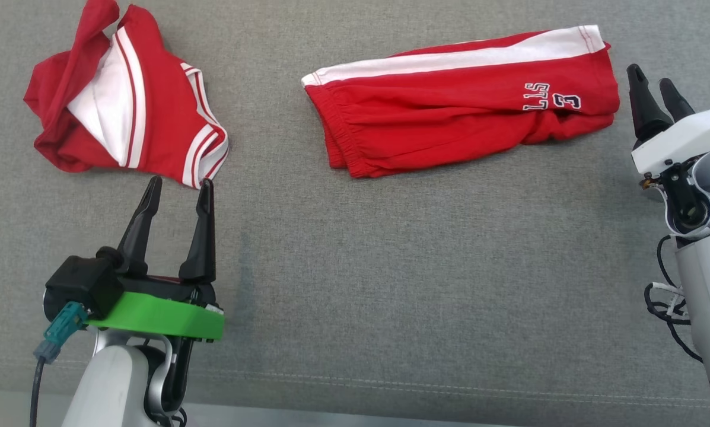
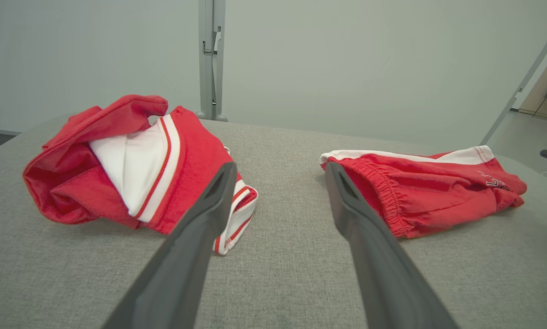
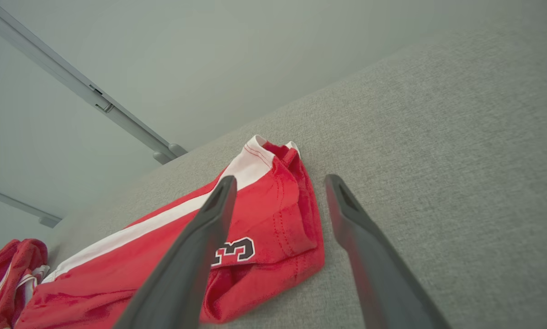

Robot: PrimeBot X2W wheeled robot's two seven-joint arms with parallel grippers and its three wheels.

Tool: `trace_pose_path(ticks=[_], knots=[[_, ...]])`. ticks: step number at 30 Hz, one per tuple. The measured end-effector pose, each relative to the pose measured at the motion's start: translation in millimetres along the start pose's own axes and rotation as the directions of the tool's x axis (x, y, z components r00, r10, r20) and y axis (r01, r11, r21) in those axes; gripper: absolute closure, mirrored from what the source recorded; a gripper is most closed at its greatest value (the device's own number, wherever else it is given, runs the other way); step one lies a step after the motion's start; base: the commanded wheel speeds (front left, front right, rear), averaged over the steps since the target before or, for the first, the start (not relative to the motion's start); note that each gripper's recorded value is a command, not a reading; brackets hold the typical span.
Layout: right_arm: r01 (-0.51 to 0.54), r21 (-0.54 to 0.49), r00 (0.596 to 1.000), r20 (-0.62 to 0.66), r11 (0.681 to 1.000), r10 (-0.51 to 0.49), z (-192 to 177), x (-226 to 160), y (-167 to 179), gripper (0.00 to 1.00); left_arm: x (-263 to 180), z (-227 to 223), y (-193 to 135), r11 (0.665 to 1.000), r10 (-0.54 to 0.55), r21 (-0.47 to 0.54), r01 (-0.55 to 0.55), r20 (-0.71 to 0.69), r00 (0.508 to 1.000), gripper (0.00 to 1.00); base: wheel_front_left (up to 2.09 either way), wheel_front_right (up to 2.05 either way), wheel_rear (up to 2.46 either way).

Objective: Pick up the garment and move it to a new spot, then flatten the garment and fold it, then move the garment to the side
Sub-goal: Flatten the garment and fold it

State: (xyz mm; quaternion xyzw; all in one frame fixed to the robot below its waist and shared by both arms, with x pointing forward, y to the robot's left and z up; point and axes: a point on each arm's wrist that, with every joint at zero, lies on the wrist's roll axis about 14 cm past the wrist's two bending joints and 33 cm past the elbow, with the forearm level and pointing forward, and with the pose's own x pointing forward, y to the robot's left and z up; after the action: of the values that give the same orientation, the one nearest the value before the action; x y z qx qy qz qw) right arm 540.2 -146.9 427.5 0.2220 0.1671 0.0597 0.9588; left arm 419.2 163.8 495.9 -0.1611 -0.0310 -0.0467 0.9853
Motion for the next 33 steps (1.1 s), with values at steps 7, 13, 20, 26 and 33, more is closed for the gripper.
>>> trace_pose_path(ticks=[7,13,20,26,33], knots=[[0.048,-0.032,0.986,-0.157,0.998,-0.053,-32,25,-6,0.0,-1,-4,16,0.999,0.045,0.012,-0.045,-0.013,0.999,0.0,0.0,0.0,0.0],[0.119,-0.038,0.961,-0.247,0.992,-0.124,-50,38,-17,0.0,-2,-6,26,0.997,0.073,0.02,-0.073,-0.02,0.997,0.0,0.0,0.0,0.0],[0.17,-0.04,0.932,-0.318,0.985,-0.174,-61,46,-24,0.0,-3,-7,35,0.995,0.102,0.024,-0.102,-0.022,0.995,0.0,0.0,0.0,0.0],[0.146,0.014,0.925,-0.357,0.989,-0.132,-66,49,-10,0.0,-3,-6,36,0.994,0.108,0.017,-0.108,-0.018,0.994,0.0,0.0,0.0,0.0],[0.099,0.05,0.921,-0.382,0.994,-0.073,-71,45,10,1.0,-4,-1,34,0.994,0.104,0.016,-0.104,-0.004,0.995,0.0,0.0,0.0,0.0]])
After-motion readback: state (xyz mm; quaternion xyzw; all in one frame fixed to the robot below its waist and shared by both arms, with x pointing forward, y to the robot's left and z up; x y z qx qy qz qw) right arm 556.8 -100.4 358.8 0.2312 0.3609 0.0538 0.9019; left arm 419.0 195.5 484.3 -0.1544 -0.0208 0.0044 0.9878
